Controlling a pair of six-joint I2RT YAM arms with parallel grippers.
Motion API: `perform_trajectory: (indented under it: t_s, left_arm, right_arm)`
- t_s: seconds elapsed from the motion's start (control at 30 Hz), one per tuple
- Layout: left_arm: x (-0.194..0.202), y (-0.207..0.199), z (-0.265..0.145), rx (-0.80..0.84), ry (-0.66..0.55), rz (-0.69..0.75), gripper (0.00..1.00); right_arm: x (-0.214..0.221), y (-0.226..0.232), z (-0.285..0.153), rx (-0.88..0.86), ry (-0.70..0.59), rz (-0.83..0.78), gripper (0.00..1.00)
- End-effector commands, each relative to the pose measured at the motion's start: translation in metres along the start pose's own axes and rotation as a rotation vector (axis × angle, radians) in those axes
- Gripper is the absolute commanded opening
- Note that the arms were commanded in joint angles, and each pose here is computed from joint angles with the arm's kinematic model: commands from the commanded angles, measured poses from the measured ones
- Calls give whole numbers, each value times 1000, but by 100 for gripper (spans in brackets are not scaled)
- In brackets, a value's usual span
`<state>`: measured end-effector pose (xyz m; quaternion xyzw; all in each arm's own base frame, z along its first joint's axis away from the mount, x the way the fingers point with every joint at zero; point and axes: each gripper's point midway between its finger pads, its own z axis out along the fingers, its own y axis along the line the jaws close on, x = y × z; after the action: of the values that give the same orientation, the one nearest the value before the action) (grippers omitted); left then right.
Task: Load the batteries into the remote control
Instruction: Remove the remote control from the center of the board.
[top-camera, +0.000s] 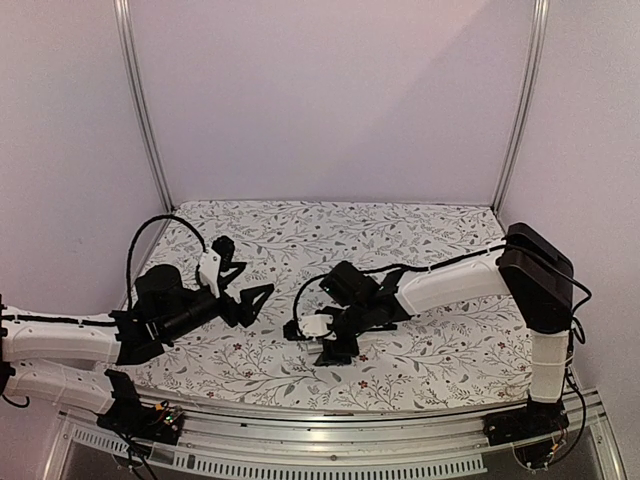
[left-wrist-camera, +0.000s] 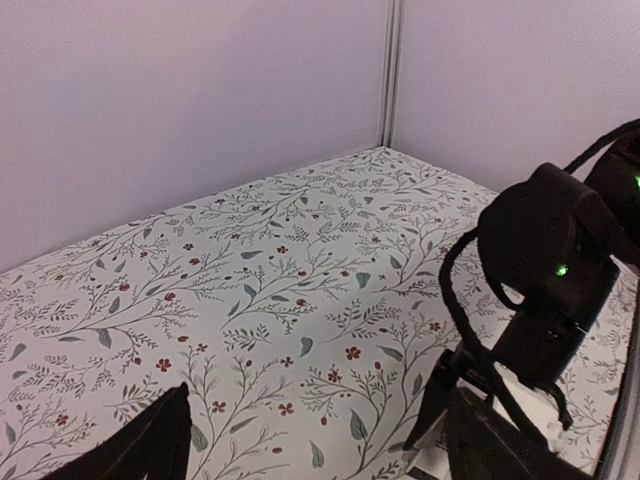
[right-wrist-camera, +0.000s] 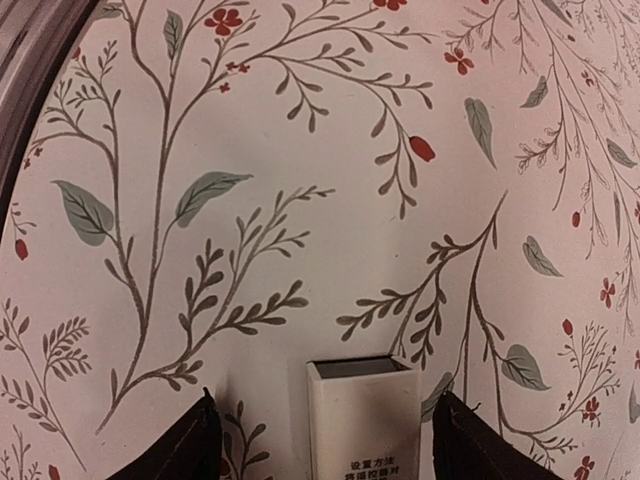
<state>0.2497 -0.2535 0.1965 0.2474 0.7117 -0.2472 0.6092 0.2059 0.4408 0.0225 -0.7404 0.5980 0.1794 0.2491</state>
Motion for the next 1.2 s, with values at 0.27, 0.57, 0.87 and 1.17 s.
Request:
perform_trajectory:
  t_s: [0.27,0.57,0.87,1.17]
  left_arm:
    - [3,2,2,2,15,26,87]
    - [-2,-5,-1,45,-20,34,88]
    - [-28,-25,-21,170,-164,54,85]
    - [-65,-75,-27,395,-285,119,84]
  right_arm:
    - [11,2,9,-19,71,50,38]
    - [-4,-4,-3,-22,55,72,24]
    - [-96,-45,-109,53,-304,175,17]
    - [-189,-63,-262,122,-835,226,13]
